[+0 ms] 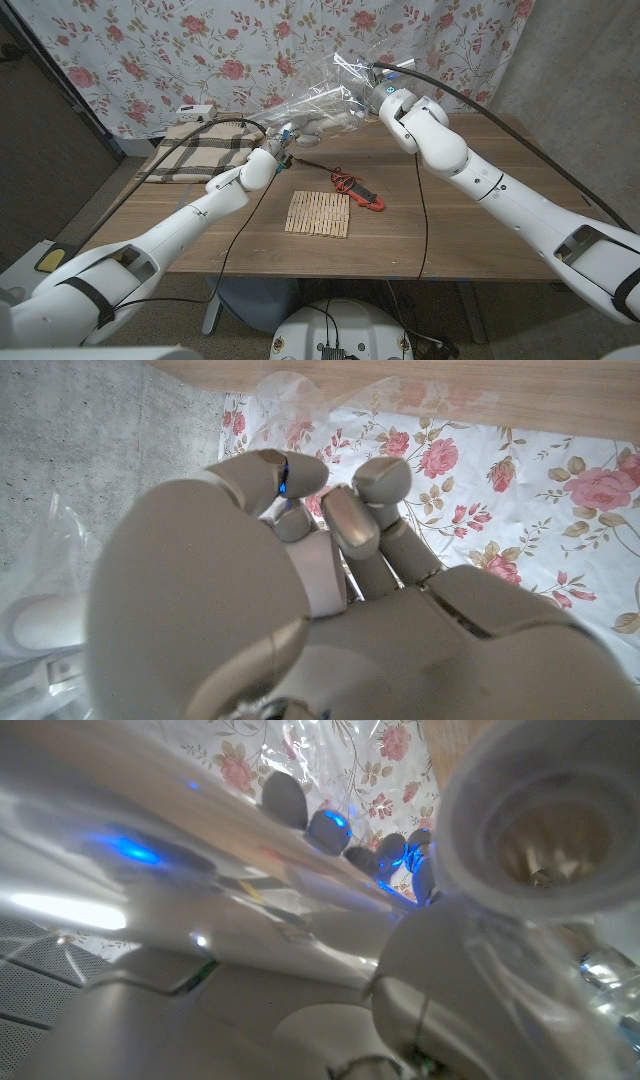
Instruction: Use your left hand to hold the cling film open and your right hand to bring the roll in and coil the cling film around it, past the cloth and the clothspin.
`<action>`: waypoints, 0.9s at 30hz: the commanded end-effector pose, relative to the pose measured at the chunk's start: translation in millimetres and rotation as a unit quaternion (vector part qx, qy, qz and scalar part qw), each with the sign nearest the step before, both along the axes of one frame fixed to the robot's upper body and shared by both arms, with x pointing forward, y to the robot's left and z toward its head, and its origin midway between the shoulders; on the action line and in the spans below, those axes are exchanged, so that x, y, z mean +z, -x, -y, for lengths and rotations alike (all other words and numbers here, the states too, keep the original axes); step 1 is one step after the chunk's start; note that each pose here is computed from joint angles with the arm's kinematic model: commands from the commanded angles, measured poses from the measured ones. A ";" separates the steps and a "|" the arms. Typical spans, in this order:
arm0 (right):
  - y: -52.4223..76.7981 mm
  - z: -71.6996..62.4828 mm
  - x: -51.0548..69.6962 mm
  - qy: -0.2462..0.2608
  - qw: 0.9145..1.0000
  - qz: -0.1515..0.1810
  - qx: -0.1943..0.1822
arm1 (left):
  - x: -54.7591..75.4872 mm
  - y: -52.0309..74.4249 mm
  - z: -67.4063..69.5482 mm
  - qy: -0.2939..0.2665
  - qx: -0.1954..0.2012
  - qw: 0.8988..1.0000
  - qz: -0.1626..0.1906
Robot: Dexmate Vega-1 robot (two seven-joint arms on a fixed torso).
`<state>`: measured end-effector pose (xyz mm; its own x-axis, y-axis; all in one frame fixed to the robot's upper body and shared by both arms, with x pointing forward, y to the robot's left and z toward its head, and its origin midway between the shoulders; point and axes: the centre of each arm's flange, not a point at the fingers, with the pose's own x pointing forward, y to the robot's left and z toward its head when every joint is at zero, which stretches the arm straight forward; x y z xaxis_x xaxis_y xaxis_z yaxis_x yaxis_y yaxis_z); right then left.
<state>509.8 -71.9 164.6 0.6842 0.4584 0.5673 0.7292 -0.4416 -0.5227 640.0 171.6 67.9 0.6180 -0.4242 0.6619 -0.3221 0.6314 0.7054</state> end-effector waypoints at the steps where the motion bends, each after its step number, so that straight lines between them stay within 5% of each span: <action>1: 1.0 1.1 -6.0 0.005 1.000 0.001 0.000 | 8.5 6.8 -1.9 0.018 0.002 1.000 0.012; 27: 9.4 -7.2 -15.9 0.016 1.000 0.000 0.001 | 7.5 17.3 -11.5 0.031 0.007 0.999 0.026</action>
<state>503.6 -68.5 154.6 0.6797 0.4764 0.5577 0.7335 -0.4504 -0.5091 626.7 180.0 76.4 0.5979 -0.3826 0.7044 -0.3589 0.6579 0.6621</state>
